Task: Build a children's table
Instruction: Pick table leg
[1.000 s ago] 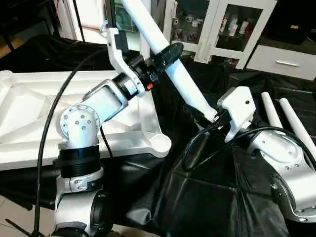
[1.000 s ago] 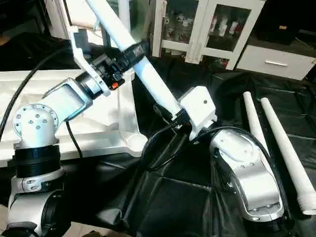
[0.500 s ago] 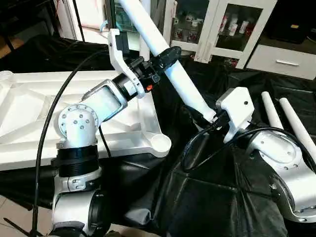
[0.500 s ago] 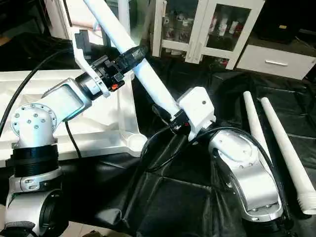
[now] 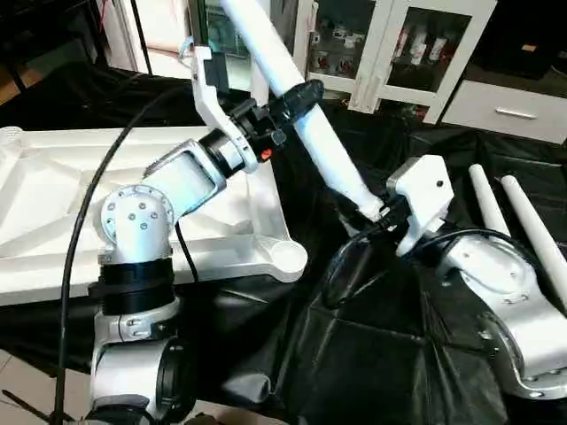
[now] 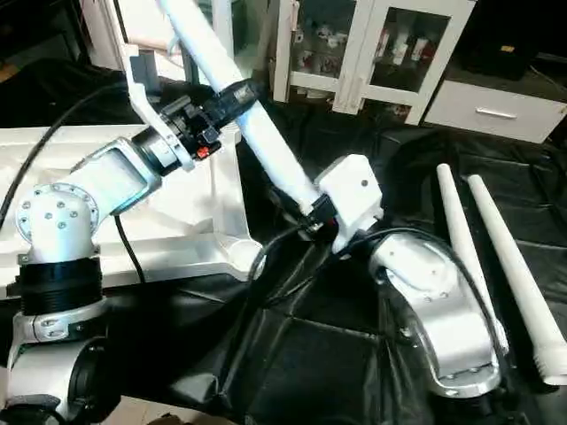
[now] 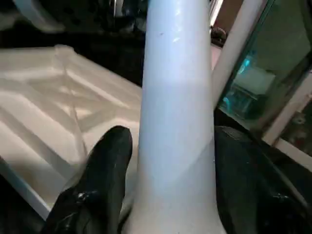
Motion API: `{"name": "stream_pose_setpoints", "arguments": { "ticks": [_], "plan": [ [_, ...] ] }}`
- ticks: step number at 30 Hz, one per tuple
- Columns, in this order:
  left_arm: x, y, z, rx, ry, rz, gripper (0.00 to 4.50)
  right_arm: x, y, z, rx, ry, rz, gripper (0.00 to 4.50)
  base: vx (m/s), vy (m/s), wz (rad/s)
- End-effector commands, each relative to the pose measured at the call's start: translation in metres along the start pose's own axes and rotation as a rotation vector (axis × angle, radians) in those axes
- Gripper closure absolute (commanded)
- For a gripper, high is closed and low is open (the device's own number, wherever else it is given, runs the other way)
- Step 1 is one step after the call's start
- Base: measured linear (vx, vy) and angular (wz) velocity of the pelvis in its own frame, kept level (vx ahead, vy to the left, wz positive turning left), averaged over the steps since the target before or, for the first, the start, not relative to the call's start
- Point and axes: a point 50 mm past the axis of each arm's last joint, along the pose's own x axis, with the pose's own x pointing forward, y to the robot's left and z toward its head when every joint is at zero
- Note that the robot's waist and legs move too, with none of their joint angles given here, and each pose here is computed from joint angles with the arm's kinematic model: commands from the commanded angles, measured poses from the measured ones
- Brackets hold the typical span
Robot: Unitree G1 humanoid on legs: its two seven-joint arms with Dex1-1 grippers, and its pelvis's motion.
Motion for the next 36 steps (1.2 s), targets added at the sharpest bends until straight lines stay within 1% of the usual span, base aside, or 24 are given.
{"name": "stream_pose_setpoints", "arguments": {
  "ticks": [1, 2, 3, 4, 5, 7, 8, 9, 10, 12, 13, 15, 16, 18, 20, 21, 23, 24, 26, 28, 30, 31, 32, 36],
  "plan": [
    [0.002, -0.001, 0.003, 0.020, 0.006, 0.001, 2.68, -0.004, -0.005, 0.011, 0.067, -0.062, 0.006, 1.59, 0.000, 0.000, 0.00],
    [0.002, -0.001, 0.003, 0.021, 0.007, 0.001, 2.69, -0.004, -0.005, 0.011, 0.073, -0.064, 0.008, 1.46, 0.000, 0.000, 0.00],
    [0.001, 0.000, 0.003, 0.028, 0.014, 0.004, 2.70, -0.007, -0.007, 0.014, 0.119, -0.086, 0.025, 1.34, 0.000, 0.000, 0.00],
    [0.001, 0.001, 0.003, 0.031, 0.018, 0.005, 2.70, -0.009, -0.011, 0.017, 0.160, -0.104, 0.040, 1.34, 0.000, 0.000, 0.00],
    [0.001, 0.001, 0.004, 0.033, 0.020, 0.003, 2.70, -0.011, -0.015, 0.019, 0.185, -0.115, 0.038, 1.23, 0.000, 0.000, 0.00],
    [0.002, 0.001, 0.004, 0.040, 0.032, -0.008, 2.70, -0.015, -0.023, 0.020, 0.252, -0.121, 0.044, 1.02, 0.000, 0.000, 0.00],
    [0.002, 0.000, 0.004, 0.043, 0.039, -0.014, 2.70, -0.016, -0.026, 0.021, 0.267, -0.119, 0.045, 1.02, 0.000, 0.000, 0.00],
    [0.003, 0.000, 0.004, 0.046, 0.045, -0.020, 2.70, -0.017, -0.029, 0.022, 0.277, -0.117, 0.047, 0.83, 0.000, 0.000, 0.00],
    [0.003, -0.001, 0.003, 0.051, 0.056, -0.028, 2.70, -0.018, -0.033, 0.021, 0.303, -0.101, 0.045, 0.83, 0.000, 0.000, 0.00],
    [0.005, -0.003, 0.003, 0.070, 0.088, -0.052, 2.70, -0.019, -0.045, 0.020, 0.362, -0.050, 0.039, 0.63, 0.000, 0.000, 0.00],
    [0.005, -0.003, 0.003, 0.073, 0.091, -0.054, 2.70, -0.019, -0.046, 0.019, 0.369, -0.044, 0.039, 0.63, 0.000, 0.000, 0.00],
    [0.007, -0.006, 0.003, 0.092, 0.116, -0.078, 2.70, -0.019, -0.050, 0.016, 0.391, 0.048, 0.071, 0.58, 0.000, 0.000, 0.00],
    [0.009, -0.008, 0.004, 0.105, 0.133, -0.096, 2.70, -0.019, -0.053, 0.013, 0.390, 0.121, 0.097, 0.58, 0.000, 0.000, 0.00],
    [0.010, -0.009, 0.004, 0.111, 0.140, -0.104, 2.70, -0.018, -0.054, 0.014, 0.388, 0.134, 0.112, 0.58, 0.000, 0.000, 0.00],
    [0.011, -0.011, 0.004, 0.118, 0.151, -0.117, 2.70, -0.016, -0.053, 0.016, 0.409, 0.148, 0.138, 0.58, 0.000, 0.000, 0.00],
    [0.012, -0.013, 0.003, 0.126, 0.165, -0.136, 2.70, -0.014, -0.049, 0.019, 0.429, 0.164, 0.188, 0.58, 0.000, 0.000, 0.00],
    [0.011, -0.014, 0.002, 0.135, 0.179, -0.155, 2.70, -0.013, -0.046, 0.021, 0.448, 0.172, 0.224, 0.58, 0.000, 0.000, 0.00],
    [0.010, -0.017, -0.002, 0.152, 0.210, -0.187, 2.70, -0.013, -0.043, 0.022, 0.470, 0.199, 0.266, 0.58, 0.000, 0.000, 0.00],
    [0.010, -0.018, -0.002, 0.154, 0.213, -0.191, 2.70, -0.013, -0.043, 0.022, 0.473, 0.202, 0.272, 0.58, 0.000, 0.000, 0.00],
    [0.008, -0.022, -0.006, 0.178, 0.256, -0.241, 2.70, -0.014, -0.041, 0.022, 0.503, 0.238, 0.329, 0.58, 0.000, 0.000, 0.00],
    [0.007, -0.024, -0.008, 0.204, 0.281, -0.260, 2.70, -0.016, -0.038, 0.021, 0.483, 0.266, 0.356, 0.58, 0.000, 0.000, 0.00],
    [0.007, -0.024, -0.008, 0.204, 0.281, -0.260, 2.70, -0.016, -0.038, 0.021, 0.483, 0.266, 0.356, 0.58, 0.000, 0.000, 0.00],
    [0.006, -0.025, -0.010, 0.223, 0.298, -0.278, 2.70, -0.017, -0.035, 0.019, 0.461, 0.289, 0.377, 0.58, 0.000, 0.000, 0.00],
    [0.004, -0.030, -0.014, 0.269, 0.332, -0.334, 2.70, -0.018, -0.030, 0.017, 0.438, 0.320, 0.406, 0.58, 0.000, 0.000, 0.00]
  ]
}}
